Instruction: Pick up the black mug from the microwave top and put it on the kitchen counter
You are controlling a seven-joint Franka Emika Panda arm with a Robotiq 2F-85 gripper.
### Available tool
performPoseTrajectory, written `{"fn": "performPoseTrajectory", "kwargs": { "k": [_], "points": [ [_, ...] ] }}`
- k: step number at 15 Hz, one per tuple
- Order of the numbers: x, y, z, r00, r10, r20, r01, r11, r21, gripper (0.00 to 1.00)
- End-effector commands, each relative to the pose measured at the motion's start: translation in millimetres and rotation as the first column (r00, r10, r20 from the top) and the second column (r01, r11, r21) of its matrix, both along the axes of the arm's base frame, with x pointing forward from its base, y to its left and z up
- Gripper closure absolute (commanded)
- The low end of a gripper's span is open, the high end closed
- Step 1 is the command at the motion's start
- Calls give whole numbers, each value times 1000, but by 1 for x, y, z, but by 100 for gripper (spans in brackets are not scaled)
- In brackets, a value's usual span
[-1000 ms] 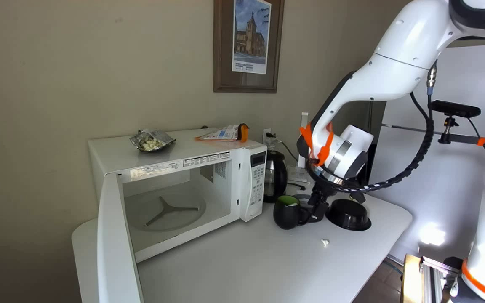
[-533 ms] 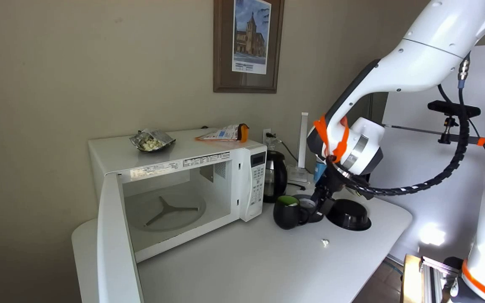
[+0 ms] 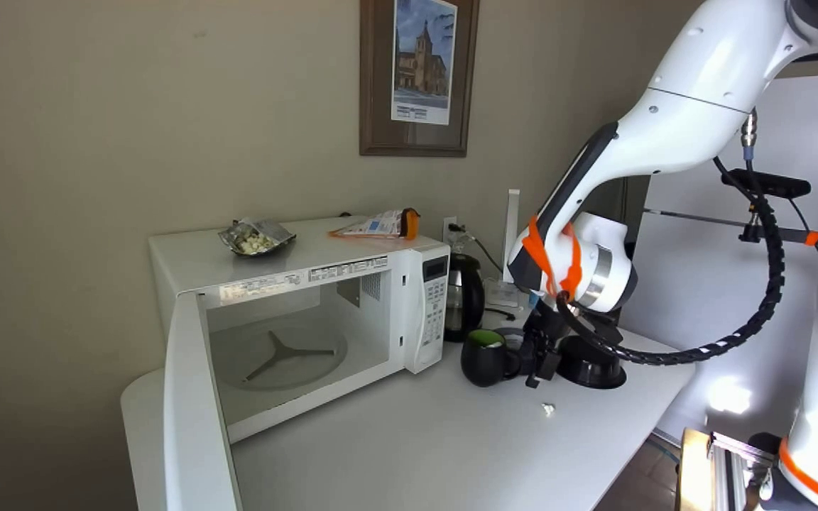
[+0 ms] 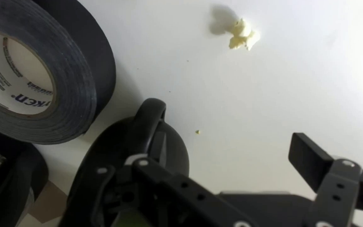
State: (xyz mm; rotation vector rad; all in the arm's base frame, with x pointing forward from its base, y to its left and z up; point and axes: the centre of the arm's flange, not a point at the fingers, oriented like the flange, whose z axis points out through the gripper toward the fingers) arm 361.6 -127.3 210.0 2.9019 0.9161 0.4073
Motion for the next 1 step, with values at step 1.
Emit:
{"fn": "performPoseTrajectory", "kwargs": {
  "k": [1],
  "points": [
    [0, 0, 0, 1000, 1, -1, -1, 1000, 0, 0]
  ]
}}
